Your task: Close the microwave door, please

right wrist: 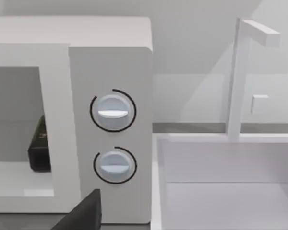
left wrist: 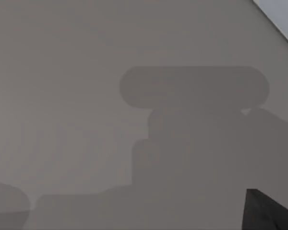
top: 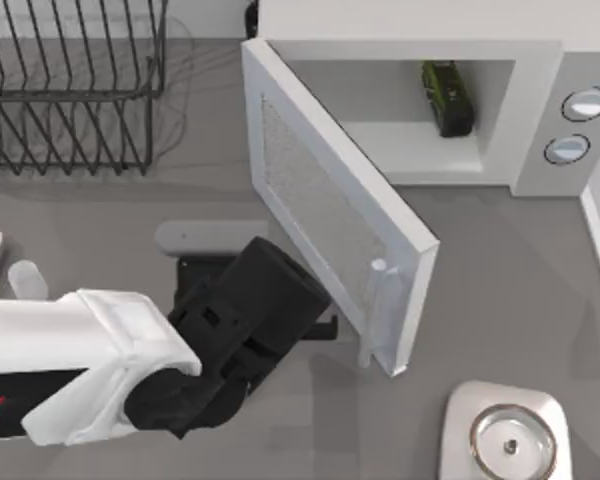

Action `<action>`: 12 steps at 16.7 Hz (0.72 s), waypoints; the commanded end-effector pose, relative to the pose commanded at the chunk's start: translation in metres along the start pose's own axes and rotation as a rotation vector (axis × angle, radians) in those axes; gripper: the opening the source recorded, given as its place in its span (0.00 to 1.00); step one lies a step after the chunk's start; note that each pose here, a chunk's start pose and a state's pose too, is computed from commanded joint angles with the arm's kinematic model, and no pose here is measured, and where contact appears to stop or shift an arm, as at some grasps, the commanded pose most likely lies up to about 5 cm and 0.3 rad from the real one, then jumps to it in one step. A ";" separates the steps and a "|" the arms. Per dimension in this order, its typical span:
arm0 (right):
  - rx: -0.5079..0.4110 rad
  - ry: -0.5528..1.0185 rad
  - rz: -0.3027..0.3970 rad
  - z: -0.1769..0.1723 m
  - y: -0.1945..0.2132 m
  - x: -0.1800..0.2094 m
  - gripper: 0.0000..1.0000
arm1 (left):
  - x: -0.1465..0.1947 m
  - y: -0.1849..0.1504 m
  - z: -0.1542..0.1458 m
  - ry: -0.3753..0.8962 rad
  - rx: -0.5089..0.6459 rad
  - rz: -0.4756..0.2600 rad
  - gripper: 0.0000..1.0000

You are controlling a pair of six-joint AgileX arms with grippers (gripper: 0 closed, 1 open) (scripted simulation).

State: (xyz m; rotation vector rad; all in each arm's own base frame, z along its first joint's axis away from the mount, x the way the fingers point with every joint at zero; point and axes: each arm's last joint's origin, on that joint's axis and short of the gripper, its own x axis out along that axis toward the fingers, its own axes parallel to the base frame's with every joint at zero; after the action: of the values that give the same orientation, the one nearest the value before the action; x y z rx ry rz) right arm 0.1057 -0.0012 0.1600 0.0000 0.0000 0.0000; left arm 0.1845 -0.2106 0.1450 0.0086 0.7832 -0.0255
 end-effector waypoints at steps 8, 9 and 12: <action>0.000 0.000 0.000 0.000 0.000 0.000 1.00 | 0.002 -0.032 0.002 0.008 0.002 0.005 0.00; 0.000 0.000 0.000 0.000 0.000 0.000 1.00 | 0.002 -0.045 0.004 0.005 -0.001 0.001 0.00; 0.000 0.000 0.000 0.000 0.000 0.000 1.00 | 0.000 -0.083 0.006 -0.003 -0.009 -0.007 0.00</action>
State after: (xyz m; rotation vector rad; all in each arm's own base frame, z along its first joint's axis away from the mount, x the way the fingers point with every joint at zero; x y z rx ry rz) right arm 0.1057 -0.0012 0.1600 0.0000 0.0000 0.0000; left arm 0.1866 -0.2937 0.1489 -0.0030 0.7802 -0.0282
